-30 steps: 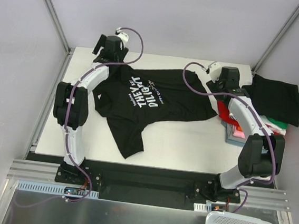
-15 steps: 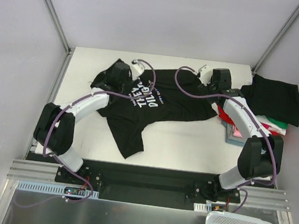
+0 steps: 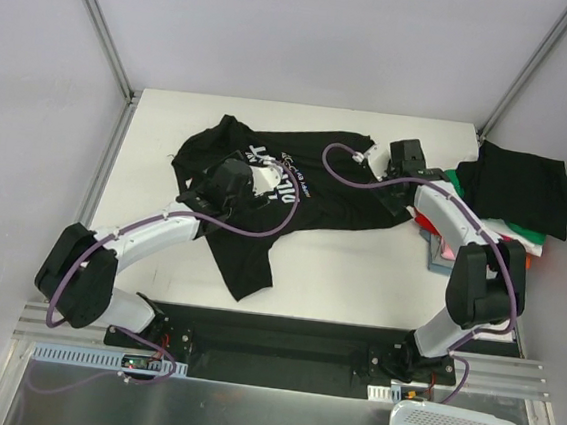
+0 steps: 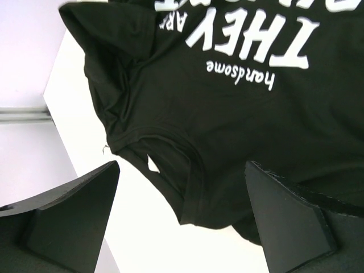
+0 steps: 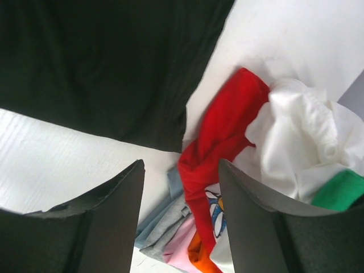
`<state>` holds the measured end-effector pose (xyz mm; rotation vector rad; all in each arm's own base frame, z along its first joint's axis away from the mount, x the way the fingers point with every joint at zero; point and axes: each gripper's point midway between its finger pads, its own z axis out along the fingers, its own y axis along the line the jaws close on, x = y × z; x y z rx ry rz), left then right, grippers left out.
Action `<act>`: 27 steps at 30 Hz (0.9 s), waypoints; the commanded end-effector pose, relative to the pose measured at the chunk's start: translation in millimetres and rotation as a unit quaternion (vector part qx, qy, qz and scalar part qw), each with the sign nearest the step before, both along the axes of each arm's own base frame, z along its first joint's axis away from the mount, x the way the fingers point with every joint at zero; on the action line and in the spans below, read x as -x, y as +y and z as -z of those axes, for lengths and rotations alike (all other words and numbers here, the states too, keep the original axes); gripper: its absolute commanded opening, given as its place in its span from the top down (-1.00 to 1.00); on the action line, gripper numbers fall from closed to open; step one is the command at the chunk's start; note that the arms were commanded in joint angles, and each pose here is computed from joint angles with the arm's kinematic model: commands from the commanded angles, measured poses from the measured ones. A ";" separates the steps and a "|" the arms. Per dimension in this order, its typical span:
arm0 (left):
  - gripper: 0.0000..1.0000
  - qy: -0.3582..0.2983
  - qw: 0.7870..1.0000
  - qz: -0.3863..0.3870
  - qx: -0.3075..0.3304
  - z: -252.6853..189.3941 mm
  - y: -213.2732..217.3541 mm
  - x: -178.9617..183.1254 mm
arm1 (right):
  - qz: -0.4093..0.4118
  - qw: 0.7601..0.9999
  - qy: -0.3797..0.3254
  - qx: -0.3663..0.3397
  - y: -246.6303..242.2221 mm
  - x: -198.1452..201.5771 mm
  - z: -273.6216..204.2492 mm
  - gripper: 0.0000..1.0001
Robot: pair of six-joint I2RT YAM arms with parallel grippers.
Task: Fold and stack the t-shirts
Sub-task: Flatten the tshirt out
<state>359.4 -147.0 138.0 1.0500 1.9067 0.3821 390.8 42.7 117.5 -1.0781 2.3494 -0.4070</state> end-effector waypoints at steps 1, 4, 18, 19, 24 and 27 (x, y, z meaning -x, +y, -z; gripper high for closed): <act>-0.85 -0.002 1.000 -0.014 -0.013 5.2 5.4 5.4 | -0.032 0.998 0.044 0.004 16.4 13.5 20.9 -0.18; -0.86 -0.004 0.999 -0.025 -0.025 6.0 6.4 -3.1 | -0.008 0.999 0.037 -0.012 23.6 -7.3 17.1 -0.19; -0.87 0.032 0.998 -0.027 -0.037 34.9 -3.2 -51.6 | -0.012 1.000 0.015 -0.020 43.7 -64.7 6.6 -0.38; -0.87 0.034 0.998 -0.029 -0.036 36.1 -2.5 -54.0 | -0.015 1.000 0.018 -0.020 45.1 -64.7 6.4 -0.39; -0.92 0.033 0.998 -0.030 -0.038 33.6 -0.2 -60.8 | -0.008 0.997 0.060 -0.041 51.2 -52.9 5.7 -0.43; -0.93 0.034 0.998 -0.033 -0.043 31.1 2.7 -65.3 | -0.003 0.992 0.093 -0.090 69.7 -44.8 -0.3 -0.44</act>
